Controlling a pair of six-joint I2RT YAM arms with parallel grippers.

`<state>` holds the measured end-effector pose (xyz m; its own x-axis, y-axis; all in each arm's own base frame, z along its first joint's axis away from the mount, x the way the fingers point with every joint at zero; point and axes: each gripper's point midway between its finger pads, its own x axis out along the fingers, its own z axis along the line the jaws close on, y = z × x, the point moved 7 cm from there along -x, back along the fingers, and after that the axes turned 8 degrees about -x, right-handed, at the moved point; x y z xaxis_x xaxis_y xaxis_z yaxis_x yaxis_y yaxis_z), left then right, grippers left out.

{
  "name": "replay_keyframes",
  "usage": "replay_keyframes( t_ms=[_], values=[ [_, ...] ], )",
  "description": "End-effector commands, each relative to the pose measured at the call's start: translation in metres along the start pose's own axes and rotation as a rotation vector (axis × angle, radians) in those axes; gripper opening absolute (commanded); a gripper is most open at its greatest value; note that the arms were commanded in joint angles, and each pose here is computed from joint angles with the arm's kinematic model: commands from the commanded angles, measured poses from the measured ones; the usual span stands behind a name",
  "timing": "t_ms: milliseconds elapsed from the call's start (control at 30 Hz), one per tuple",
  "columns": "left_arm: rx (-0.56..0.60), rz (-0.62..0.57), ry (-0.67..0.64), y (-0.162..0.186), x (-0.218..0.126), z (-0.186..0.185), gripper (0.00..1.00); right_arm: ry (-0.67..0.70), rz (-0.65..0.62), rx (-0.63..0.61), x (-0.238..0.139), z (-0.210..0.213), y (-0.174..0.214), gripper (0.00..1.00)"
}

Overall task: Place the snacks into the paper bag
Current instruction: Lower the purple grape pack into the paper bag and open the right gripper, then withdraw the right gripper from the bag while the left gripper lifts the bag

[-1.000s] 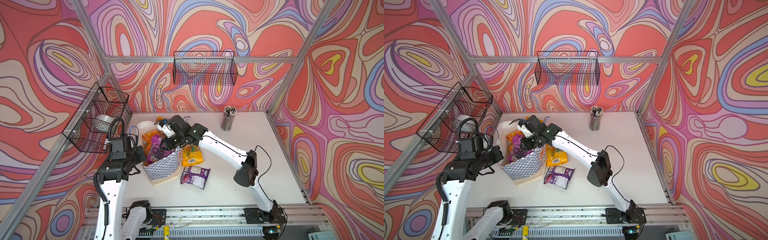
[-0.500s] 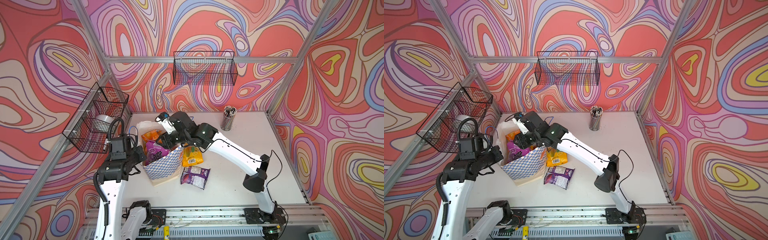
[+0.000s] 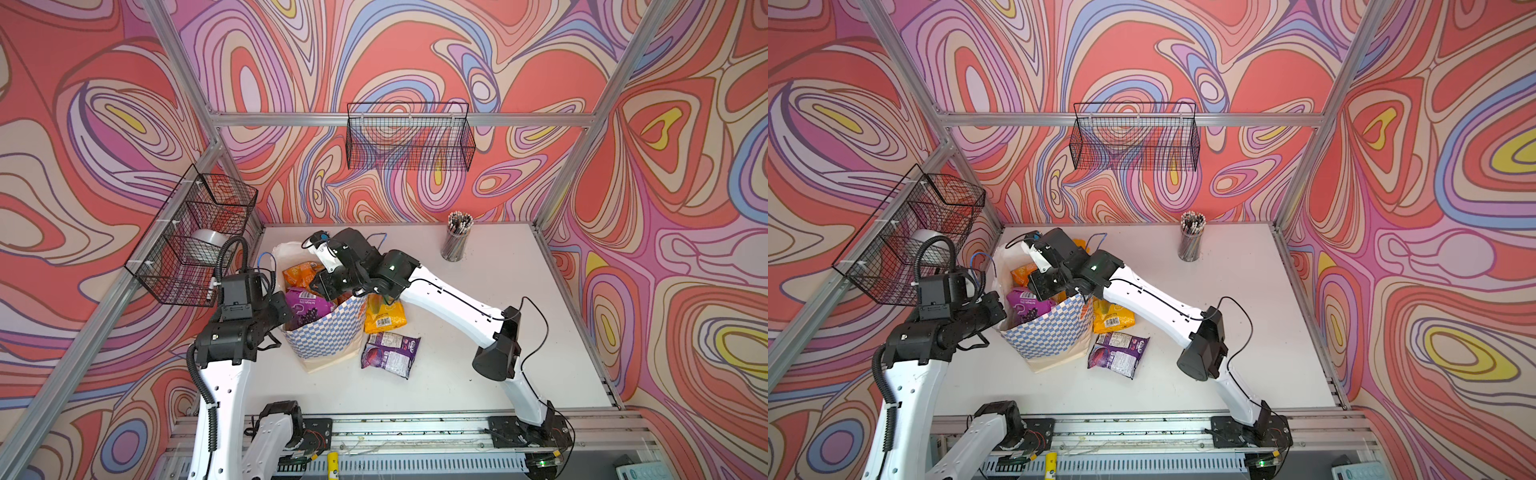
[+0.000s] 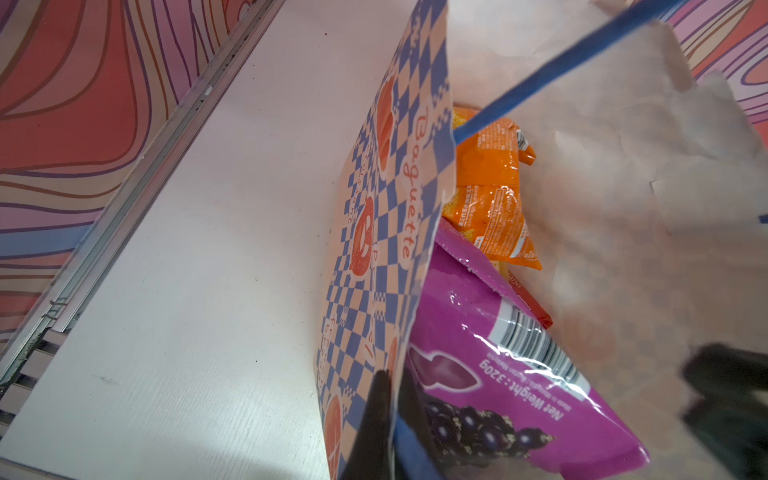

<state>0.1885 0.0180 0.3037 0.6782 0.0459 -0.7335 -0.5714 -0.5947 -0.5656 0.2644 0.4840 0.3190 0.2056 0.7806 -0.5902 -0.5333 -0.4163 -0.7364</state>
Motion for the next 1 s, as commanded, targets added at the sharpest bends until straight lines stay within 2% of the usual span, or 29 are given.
replay_keyframes(
  t_ms=[0,200,333,433,567,633,733,800,867,967],
  values=[
    [-0.004,-0.013,0.013,-0.003,-0.007,-0.003,0.0,-0.051,0.086,0.036,0.015,0.002,0.017,0.19],
    [-0.008,-0.024,0.021,-0.005,-0.013,-0.005,0.0,-0.032,0.207,0.091,0.046,-0.022,0.042,0.19],
    [-0.006,-0.036,0.02,-0.006,-0.017,-0.005,0.0,-0.013,0.19,0.106,0.042,-0.031,0.037,0.2],
    [-0.005,-0.034,0.02,-0.006,-0.017,-0.005,0.0,-0.041,0.072,0.044,0.008,-0.015,0.007,0.28],
    [-0.008,-0.032,0.019,-0.006,-0.017,-0.005,0.0,-0.141,-0.112,-0.042,-0.059,0.018,-0.036,0.5],
    [-0.008,-0.034,0.017,-0.006,-0.017,-0.005,0.0,-0.142,-0.207,-0.066,-0.097,0.031,-0.052,0.61],
    [-0.007,-0.039,0.011,-0.007,-0.018,-0.004,0.0,-0.092,-0.317,-0.105,-0.148,0.039,-0.065,0.72],
    [-0.007,-0.044,0.003,-0.007,-0.019,-0.003,0.09,0.018,-0.362,-0.102,-0.175,0.034,-0.066,0.78],
    [-0.004,-0.047,-0.004,-0.009,-0.022,-0.003,0.25,0.154,-0.375,-0.078,-0.196,0.019,-0.063,0.85],
    [-0.004,-0.063,-0.024,-0.012,-0.028,-0.003,0.46,0.297,-0.372,0.034,-0.222,-0.021,-0.051,0.92]
  ],
)
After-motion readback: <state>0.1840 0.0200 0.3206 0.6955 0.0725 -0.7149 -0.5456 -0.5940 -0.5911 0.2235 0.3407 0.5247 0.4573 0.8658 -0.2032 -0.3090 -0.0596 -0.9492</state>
